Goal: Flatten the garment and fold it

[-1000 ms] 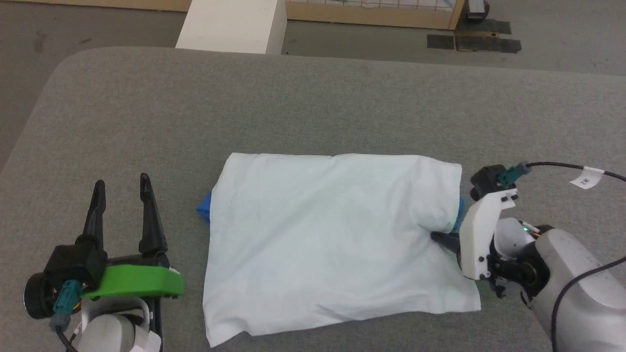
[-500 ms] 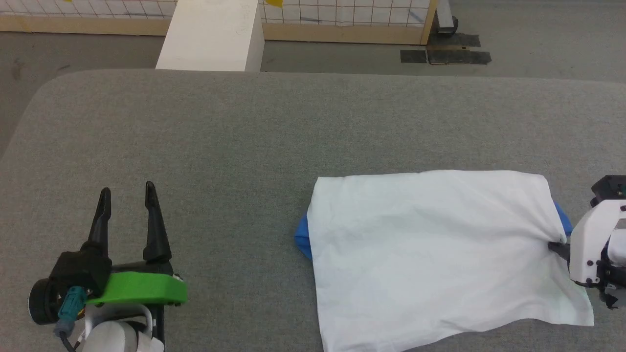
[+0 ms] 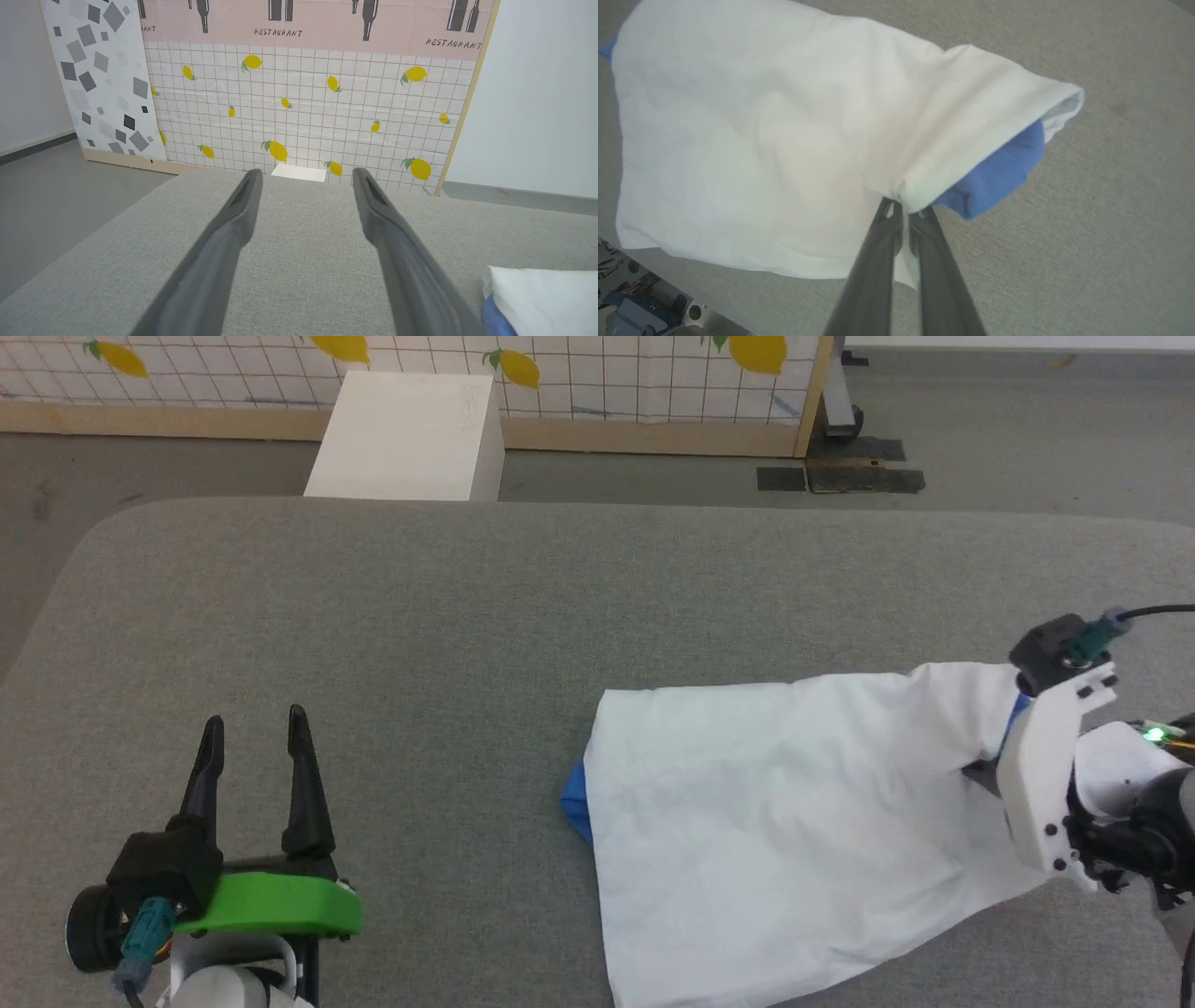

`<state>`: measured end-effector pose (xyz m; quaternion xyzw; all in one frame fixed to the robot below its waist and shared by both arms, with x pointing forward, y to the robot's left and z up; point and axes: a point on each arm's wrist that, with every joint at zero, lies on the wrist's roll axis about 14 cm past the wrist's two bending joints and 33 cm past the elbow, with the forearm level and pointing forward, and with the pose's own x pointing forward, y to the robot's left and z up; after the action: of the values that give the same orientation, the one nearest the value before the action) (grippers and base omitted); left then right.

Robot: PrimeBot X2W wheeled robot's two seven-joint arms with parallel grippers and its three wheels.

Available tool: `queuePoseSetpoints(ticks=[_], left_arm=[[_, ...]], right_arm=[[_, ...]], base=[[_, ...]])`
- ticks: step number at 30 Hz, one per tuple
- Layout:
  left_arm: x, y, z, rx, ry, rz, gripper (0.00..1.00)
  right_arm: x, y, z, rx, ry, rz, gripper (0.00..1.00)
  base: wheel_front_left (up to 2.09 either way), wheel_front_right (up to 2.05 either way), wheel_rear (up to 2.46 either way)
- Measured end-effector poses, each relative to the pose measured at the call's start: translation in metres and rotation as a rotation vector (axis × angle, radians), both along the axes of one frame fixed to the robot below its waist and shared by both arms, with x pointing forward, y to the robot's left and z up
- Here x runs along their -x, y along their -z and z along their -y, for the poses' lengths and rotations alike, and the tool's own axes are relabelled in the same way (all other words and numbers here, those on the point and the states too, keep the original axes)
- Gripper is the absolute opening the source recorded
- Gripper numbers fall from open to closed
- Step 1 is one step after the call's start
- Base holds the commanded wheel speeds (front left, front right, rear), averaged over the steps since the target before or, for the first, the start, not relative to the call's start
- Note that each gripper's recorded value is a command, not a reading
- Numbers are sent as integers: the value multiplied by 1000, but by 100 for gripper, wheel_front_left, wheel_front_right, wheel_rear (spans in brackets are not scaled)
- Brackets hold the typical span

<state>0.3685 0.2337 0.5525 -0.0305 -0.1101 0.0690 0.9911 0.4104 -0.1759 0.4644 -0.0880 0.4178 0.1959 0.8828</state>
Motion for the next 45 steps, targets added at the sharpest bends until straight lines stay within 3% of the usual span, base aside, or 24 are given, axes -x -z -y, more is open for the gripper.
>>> queuePoseSetpoints(ticks=[9, 19, 31, 32, 33, 34, 45], left_arm=[[8, 0, -5, 7, -16, 1, 100], [10, 10, -13, 17, -48, -29, 100], [8, 19, -13, 35, -58, -53, 100], [8, 19, -13, 36, -57, -52, 100], [8, 19, -12, 37, -53, -52, 100], [7, 19, -12, 38, -51, -52, 100], [5, 12, -8, 36, -33, -28, 100]], right_arm=[[23, -4, -95, -72, -247, -23, 0], [35, 14, -178, -142, -414, -82, 0], [35, 56, -208, -150, -379, -175, 0], [34, 57, -209, -158, -373, -174, 7], [33, 56, -212, -172, -369, -167, 44], [33, 55, -215, -179, -373, -156, 100], [19, -6, -230, -311, -408, 34, 100]], base=[[0, 0, 0], [0, 0, 0], [0, 0, 0], [0, 0, 0], [0, 0, 0], [0, 0, 0], [0, 0, 0]])
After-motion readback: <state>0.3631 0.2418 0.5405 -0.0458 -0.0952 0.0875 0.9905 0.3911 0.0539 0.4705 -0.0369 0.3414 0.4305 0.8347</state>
